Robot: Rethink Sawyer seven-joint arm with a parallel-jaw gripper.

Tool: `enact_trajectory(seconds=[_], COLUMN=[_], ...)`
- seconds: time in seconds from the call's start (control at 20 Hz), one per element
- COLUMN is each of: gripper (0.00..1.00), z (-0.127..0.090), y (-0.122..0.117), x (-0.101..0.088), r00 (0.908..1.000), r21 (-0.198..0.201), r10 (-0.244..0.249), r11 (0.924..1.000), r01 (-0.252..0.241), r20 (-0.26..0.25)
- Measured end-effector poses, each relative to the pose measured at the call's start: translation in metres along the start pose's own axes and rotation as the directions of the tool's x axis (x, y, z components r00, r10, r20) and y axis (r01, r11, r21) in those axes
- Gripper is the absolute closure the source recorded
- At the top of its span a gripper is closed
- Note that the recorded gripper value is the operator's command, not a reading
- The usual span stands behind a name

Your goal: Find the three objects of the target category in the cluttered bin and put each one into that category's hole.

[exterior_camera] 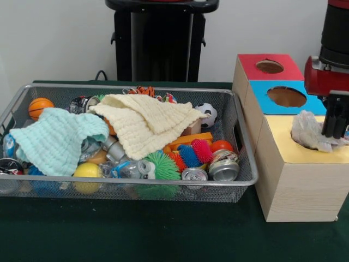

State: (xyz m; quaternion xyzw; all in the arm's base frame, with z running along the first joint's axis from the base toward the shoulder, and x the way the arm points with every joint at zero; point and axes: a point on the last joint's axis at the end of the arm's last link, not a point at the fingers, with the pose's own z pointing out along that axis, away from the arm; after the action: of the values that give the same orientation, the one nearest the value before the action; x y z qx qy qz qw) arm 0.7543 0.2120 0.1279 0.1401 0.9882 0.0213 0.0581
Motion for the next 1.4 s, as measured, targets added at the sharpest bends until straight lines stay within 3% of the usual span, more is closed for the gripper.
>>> enact_trajectory(seconds=[0.85, 1.4], gripper=[1.00, 1.00], z=[0.012, 0.024], y=[-0.001, -0.028], x=[0.006, -0.006], r00=[0.9999, 0.9955], r21=[0.014, 0.062], r10=[-0.014, -0.064], r11=[0.9998, 0.9962], r01=[0.014, 0.060], r20=[-0.005, 0.070])
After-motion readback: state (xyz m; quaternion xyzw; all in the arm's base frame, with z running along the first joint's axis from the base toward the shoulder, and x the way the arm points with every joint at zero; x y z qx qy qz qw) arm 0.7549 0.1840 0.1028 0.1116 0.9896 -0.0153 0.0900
